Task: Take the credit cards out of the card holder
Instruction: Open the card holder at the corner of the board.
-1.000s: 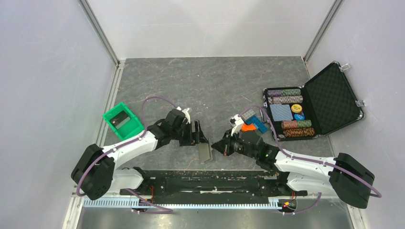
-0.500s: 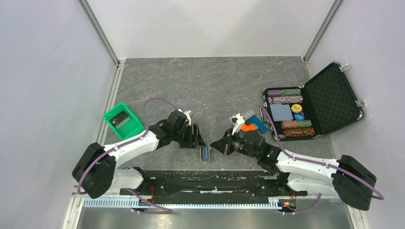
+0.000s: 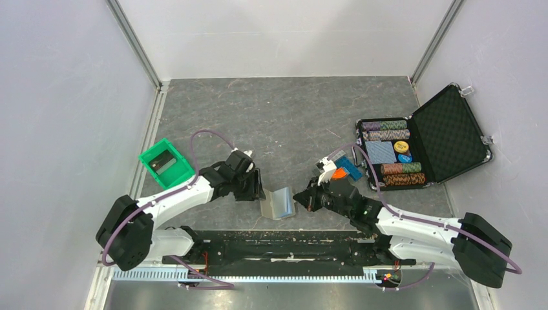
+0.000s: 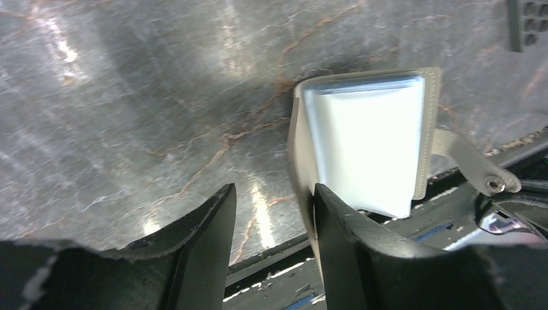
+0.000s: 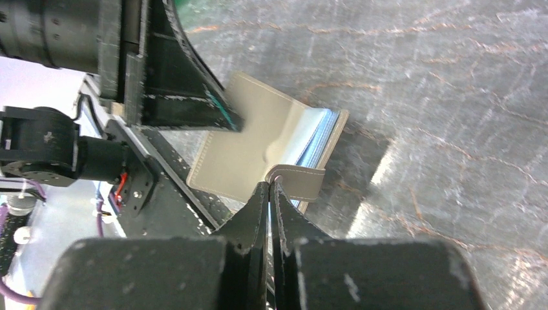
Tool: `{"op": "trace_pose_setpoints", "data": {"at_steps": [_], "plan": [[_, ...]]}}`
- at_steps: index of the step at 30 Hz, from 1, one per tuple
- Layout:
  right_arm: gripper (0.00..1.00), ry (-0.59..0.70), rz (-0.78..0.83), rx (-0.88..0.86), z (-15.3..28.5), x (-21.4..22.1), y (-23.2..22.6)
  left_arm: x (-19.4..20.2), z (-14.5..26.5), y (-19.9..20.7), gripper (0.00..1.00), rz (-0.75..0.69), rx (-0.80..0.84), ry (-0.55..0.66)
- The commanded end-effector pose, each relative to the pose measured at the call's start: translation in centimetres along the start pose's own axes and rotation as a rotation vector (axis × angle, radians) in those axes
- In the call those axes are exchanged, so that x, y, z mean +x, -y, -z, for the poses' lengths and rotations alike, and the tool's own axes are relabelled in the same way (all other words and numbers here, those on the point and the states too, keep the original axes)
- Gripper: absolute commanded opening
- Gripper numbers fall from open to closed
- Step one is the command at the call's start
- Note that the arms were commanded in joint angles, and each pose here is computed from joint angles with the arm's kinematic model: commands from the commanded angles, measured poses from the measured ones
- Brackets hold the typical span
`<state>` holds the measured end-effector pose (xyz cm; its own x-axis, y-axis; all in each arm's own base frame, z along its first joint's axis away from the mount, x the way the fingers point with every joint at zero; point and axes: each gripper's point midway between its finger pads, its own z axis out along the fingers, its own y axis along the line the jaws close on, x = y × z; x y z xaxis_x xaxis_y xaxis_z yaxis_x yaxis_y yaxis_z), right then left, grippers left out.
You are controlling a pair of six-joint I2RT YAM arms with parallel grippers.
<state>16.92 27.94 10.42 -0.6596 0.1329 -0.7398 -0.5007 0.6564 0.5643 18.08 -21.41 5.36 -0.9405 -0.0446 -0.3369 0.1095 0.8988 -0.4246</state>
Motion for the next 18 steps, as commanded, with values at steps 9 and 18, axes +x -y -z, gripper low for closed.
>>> {"op": "trace_pose_setpoints", "data": {"at_steps": [9,18], "plan": [[0.14,0.004,0.030,0.099,0.4,0.1,2.4,-2.0,1.1,-1.9,0.51,-0.053,-0.154,0.061],[0.41,0.030,0.036,0.084,0.8,-2.9,0.3,-0.9,0.0,-0.4,0.42,-0.037,-0.044,0.023]]}}
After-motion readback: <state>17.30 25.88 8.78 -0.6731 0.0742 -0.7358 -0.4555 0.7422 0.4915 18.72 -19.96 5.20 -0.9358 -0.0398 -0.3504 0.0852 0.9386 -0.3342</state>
